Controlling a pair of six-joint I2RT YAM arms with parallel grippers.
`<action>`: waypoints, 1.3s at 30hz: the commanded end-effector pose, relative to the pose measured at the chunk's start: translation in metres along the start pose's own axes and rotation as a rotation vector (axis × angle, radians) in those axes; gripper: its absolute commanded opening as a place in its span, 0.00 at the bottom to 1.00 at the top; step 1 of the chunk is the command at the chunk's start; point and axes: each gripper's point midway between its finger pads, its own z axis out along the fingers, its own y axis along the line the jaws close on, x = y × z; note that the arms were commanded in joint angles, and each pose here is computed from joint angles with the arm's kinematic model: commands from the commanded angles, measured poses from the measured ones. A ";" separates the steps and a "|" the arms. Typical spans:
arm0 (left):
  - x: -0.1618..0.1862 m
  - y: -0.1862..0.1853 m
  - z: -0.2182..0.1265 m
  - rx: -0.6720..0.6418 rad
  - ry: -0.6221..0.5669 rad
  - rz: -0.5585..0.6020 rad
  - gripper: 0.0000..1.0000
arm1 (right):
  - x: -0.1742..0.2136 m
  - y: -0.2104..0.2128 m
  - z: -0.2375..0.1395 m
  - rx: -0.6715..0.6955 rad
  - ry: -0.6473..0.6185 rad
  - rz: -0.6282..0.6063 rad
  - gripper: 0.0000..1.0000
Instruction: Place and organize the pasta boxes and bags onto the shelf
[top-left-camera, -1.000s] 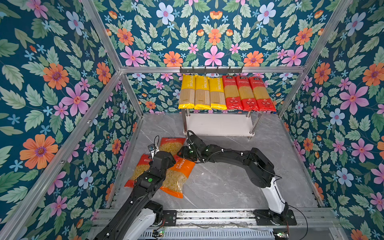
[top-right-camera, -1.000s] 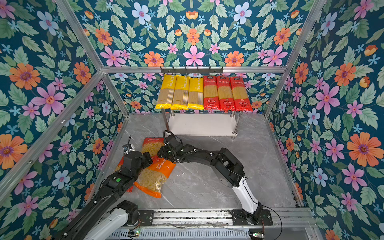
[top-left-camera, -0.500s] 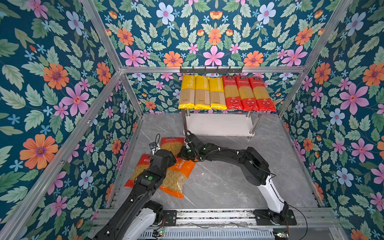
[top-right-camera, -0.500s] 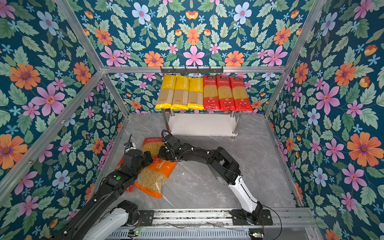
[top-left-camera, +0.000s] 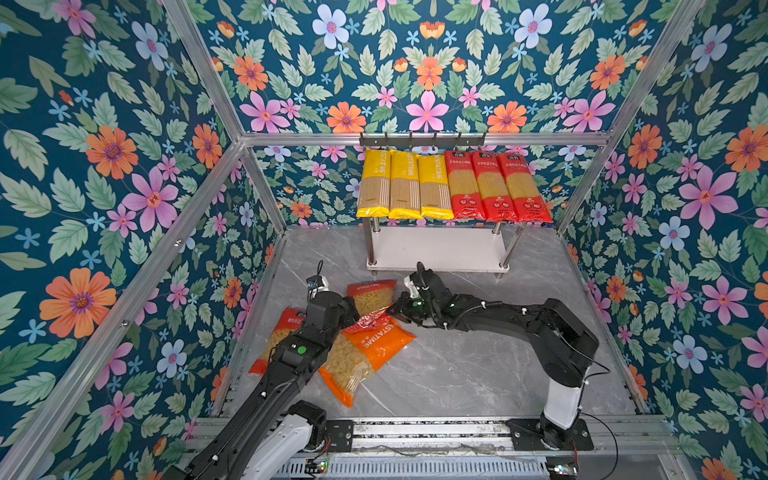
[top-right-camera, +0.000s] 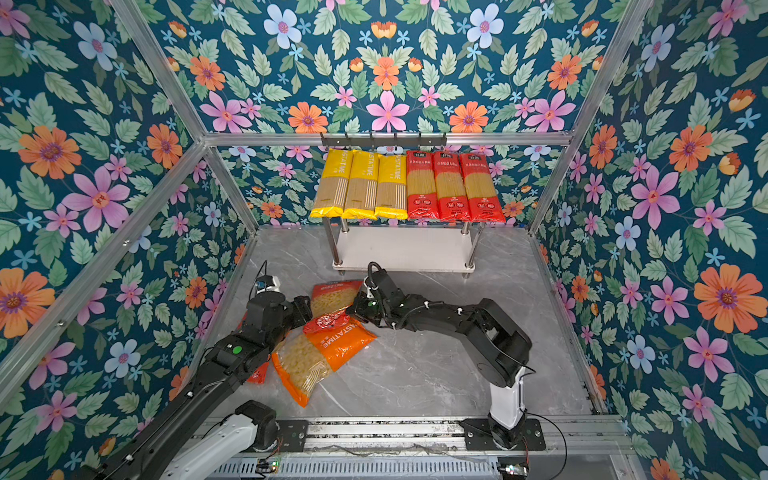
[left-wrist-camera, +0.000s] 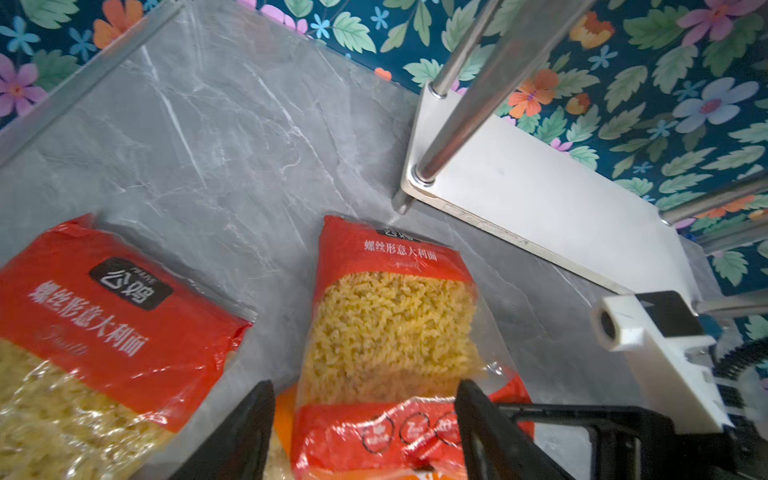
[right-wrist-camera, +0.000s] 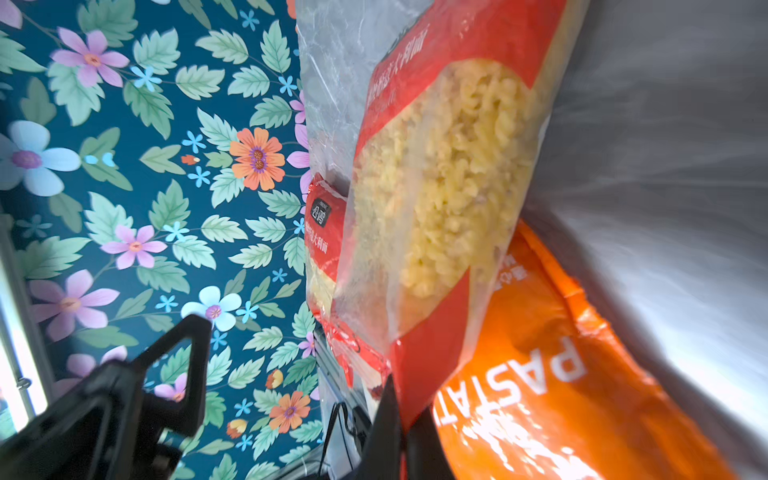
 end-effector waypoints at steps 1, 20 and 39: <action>-0.005 -0.024 0.001 0.087 -0.011 -0.007 0.72 | -0.005 -0.002 -0.033 -0.050 -0.047 -0.007 0.00; 0.083 -0.117 0.043 0.330 0.186 0.073 0.72 | 0.060 -0.160 -0.183 0.367 -0.120 0.072 0.25; 0.164 -0.151 0.068 0.469 0.368 0.015 0.72 | 0.007 -0.128 -0.138 0.354 -0.187 -0.015 0.34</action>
